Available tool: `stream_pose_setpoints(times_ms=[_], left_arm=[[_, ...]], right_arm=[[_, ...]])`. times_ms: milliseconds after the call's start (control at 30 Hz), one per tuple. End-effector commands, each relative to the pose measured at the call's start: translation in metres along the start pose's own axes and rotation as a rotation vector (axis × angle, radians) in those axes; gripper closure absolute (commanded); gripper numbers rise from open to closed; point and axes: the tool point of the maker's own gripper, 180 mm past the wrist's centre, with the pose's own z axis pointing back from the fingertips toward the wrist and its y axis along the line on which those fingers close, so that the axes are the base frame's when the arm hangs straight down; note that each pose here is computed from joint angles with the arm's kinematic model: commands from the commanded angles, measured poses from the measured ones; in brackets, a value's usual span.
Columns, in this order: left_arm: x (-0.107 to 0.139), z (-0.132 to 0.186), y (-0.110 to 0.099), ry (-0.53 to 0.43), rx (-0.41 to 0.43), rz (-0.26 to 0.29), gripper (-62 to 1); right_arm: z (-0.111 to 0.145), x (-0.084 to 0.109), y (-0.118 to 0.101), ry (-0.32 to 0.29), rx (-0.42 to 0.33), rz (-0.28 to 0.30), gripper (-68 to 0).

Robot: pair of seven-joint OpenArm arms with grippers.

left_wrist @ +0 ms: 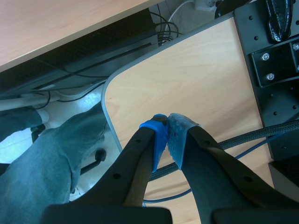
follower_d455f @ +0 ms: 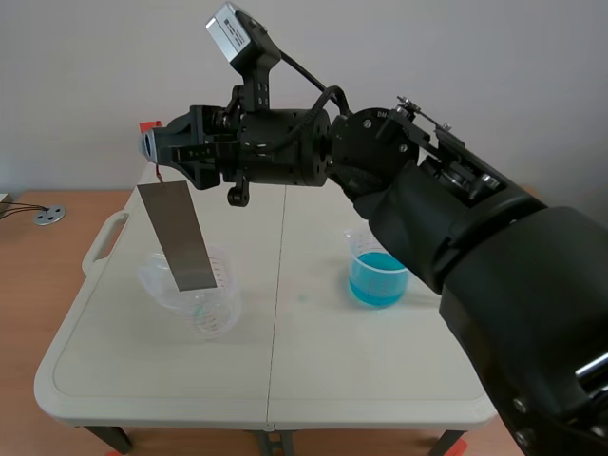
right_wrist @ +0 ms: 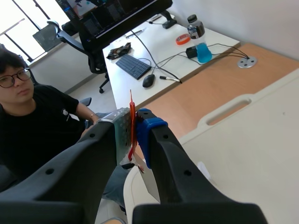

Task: Hold the metal plate by the orange handle, dip it into the blue solution, take it out and point at it, then put the plate back in the beaker on the left.
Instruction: 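Put the plate into the left beaker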

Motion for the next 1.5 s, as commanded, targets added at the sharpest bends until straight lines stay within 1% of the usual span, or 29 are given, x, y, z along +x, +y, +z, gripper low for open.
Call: stream_pose_setpoints(times_ms=[0, 167, 400, 600, 700, 767, 900, 1033, 1133, 1233, 1367, 1400, 1433, 1467], left_arm=[[0.002, 0.003, -0.001, -0.010, -0.005, -0.005, -1.9], [0.002, 0.003, -0.001, -0.011, -0.005, -0.005, -1.9], [0.005, 0.003, -0.001, -0.025, -0.005, -0.005, -1.9], [0.005, 0.003, -0.001, -0.026, -0.006, -0.005, -1.9], [0.005, 0.003, -0.001, -0.026, -0.006, -0.005, -1.9], [0.005, 0.003, -0.001, -0.026, -0.006, -0.005, -1.9], [0.005, 0.003, -0.001, -0.026, -0.006, -0.005, -1.9], [0.005, 0.003, -0.001, -0.029, -0.005, -0.005, -1.9], [0.005, 0.003, -0.001, -0.029, -0.005, -0.005, -1.9], [0.005, 0.003, -0.001, -0.029, -0.005, -0.005, -1.9], [0.005, 0.003, -0.001, -0.029, -0.006, -0.006, -2.0], [0.005, 0.003, -0.001, -0.027, -0.008, -0.019, -4.3], [0.006, 0.003, -0.002, -0.031, -0.011, -0.038, -9.5], [0.006, 0.003, -0.003, -0.037, -0.014, -0.059, -17.9]], right_arm=[[-0.002, 0.013, 0.001, -0.036, 0.014, 0.017, -1.5], [-0.001, -0.002, -0.008, -0.033, -0.013, -0.014, -1.5], [-0.002, -0.029, -0.007, 0.005, -0.028, -0.056, -1.5], [0.001, -0.046, -0.012, 0.025, -0.053, -0.067, -1.5], [0.002, -0.055, -0.015, 0.055, -0.066, -0.057, -1.5], [0.003, -0.058, -0.016, 0.064, -0.071, -0.051, -1.5], [0.004, -0.051, -0.018, 0.038, -0.075, -0.044, -1.8], [0.002, -0.042, -0.020, 0.023, -0.073, -0.027, -7.7], [0.002, -0.035, -0.022, 0.017, -0.073, -0.011, -13.7], [0.002, -0.027, -0.025, 0.005, -0.079, 0.002, -23.6], [0.006, -0.013, -0.032, -0.026, -0.097, 0.012, -40.4], [0.007, -0.010, -0.034, -0.034, -0.102, 0.013, -43.2], [0.009, -0.006, -0.037, -0.047, -0.109, 0.012, -44.8], [0.011, -0.002, -0.039, -0.062, -0.116, 0.012, -46.8]])
